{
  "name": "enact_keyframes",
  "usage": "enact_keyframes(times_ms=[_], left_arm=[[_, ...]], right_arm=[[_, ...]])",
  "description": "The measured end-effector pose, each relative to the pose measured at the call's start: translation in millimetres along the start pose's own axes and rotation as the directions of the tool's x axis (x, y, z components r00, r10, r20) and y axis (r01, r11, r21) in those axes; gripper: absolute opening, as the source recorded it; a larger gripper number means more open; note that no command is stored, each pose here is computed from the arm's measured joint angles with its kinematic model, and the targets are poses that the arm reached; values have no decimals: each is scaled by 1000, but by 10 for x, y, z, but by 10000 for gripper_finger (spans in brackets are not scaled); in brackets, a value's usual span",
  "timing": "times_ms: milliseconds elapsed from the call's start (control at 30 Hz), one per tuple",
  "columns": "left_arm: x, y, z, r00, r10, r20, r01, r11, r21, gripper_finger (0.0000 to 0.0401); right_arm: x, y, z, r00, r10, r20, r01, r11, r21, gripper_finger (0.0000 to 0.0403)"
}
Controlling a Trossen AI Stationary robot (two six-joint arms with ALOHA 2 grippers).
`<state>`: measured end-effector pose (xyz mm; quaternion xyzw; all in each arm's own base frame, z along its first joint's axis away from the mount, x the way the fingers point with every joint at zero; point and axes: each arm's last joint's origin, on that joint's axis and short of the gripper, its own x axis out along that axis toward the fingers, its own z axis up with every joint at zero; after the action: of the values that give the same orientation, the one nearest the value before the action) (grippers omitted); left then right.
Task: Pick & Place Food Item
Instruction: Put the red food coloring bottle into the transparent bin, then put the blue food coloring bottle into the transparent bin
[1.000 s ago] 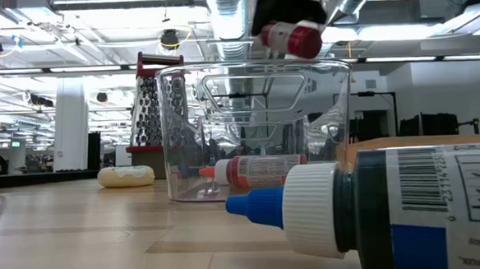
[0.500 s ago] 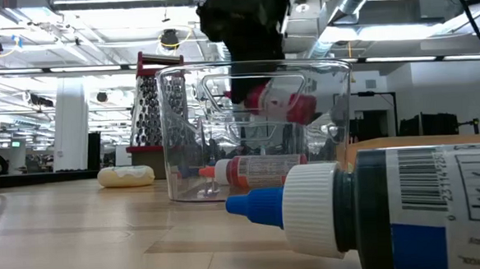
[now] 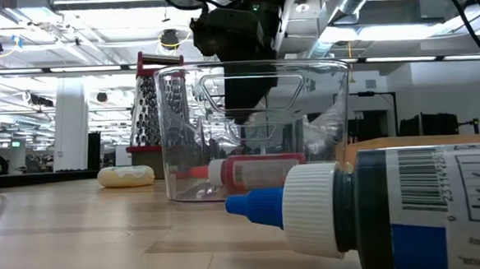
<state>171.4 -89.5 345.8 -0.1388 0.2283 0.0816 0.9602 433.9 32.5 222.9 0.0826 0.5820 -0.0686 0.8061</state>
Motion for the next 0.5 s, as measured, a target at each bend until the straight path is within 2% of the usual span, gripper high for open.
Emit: enact_keyframes(times_ms=[167, 300, 500], left_arm=[[-1, 3, -3, 1000, 2, -3, -2, 1000, 2, 237], [-12, -1, -33, 1000, -2, -28, 2, 1000, 22, 237], [-23, 4, -70, 998, 5, -57, -2, 999, 51, 237]], right_arm=[[-118, -21, -24, 1000, 5, -5, -5, 999, 40, 202], [-579, 77, -110, 998, 30, 63, -35, 996, 76, 199], [-1247, 567, -503, 986, 78, 145, -93, 991, 100, 188]])
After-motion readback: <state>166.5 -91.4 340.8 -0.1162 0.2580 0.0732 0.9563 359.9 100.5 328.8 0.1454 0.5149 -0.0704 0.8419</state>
